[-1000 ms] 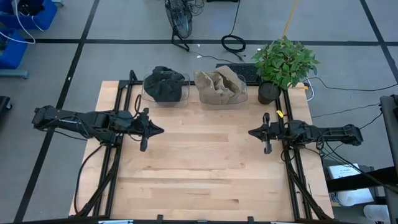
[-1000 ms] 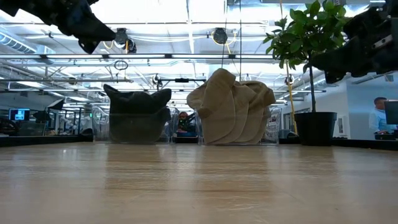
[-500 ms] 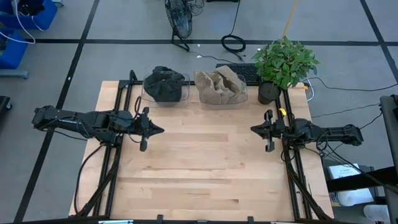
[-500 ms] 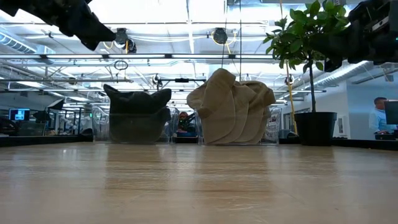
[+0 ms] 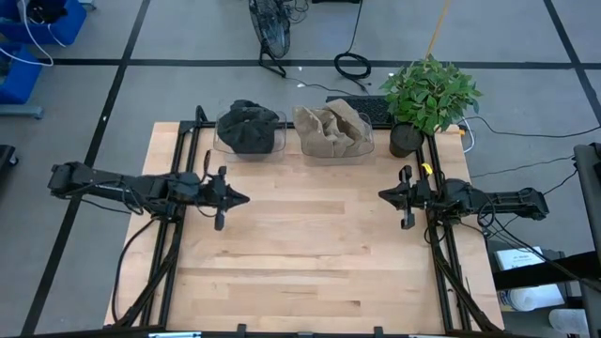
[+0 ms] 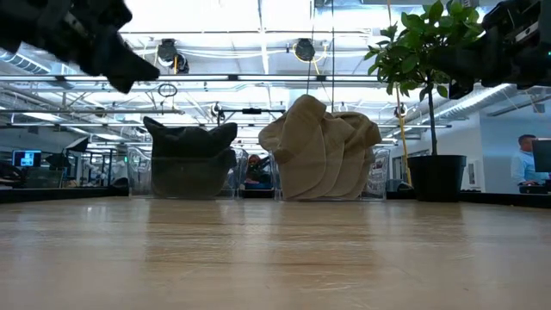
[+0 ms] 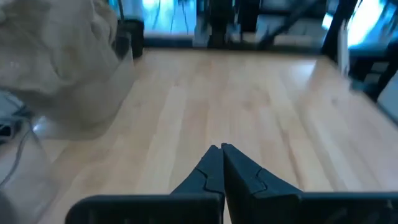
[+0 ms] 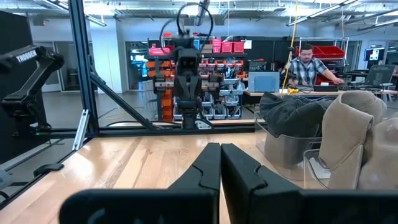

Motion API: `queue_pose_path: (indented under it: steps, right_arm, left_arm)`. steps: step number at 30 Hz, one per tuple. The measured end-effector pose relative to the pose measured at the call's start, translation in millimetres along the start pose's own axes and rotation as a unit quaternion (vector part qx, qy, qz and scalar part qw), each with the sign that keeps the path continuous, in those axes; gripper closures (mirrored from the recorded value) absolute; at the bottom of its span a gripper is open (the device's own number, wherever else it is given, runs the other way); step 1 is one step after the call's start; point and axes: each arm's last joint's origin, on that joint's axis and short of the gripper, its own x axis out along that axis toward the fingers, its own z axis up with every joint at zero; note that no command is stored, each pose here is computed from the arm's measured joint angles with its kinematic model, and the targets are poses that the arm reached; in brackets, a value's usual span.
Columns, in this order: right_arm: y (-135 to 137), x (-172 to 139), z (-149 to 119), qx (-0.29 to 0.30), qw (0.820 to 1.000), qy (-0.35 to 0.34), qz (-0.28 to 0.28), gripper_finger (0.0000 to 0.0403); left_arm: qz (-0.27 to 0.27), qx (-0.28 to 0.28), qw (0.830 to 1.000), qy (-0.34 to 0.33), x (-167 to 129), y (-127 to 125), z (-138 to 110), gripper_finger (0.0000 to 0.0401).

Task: Pick & Place hat
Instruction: Return to Home Position

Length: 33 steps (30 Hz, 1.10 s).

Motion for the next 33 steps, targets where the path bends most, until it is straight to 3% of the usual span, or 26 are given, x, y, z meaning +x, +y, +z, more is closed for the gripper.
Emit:
queue_pose_path:
  steps: [5,9,15,26,31,33]
  right_arm:
    - [0.0,0.0,0.1,0.000,1.000,0.000,0.000,0.0403]
    - [0.0,0.0,0.1,0.000,1.000,0.000,0.000,0.0403]
    - [0.0,0.0,0.0,0.000,1.000,0.000,0.000,0.0403]
    - [0.0,0.0,0.0,0.000,1.000,0.000,0.000,0.0403]
    - [0.0,0.0,0.0,0.000,1.000,0.000,0.000,0.0403]
    - [0.0,0.0,0.0,0.000,1.000,0.000,0.000,0.0403]
  left_arm:
    - [-0.011,-0.022,0.997,-0.069,0.4,0.6,-29.0,0.0399]
    - [-0.016,-0.030,0.996,-0.076,-3.5,0.8,-42.4,0.0399]
    - [-0.016,-0.024,0.997,-0.068,-14.7,2.3,-46.5,0.0400]
    - [-0.064,0.005,0.994,-0.089,-43.1,5.3,-52.5,0.0400]
    - [-0.047,0.000,0.996,-0.074,-48.8,11.7,-57.1,0.0400]
    - [-0.070,-0.002,0.995,-0.066,-49.5,12.3,-57.1,0.0401]
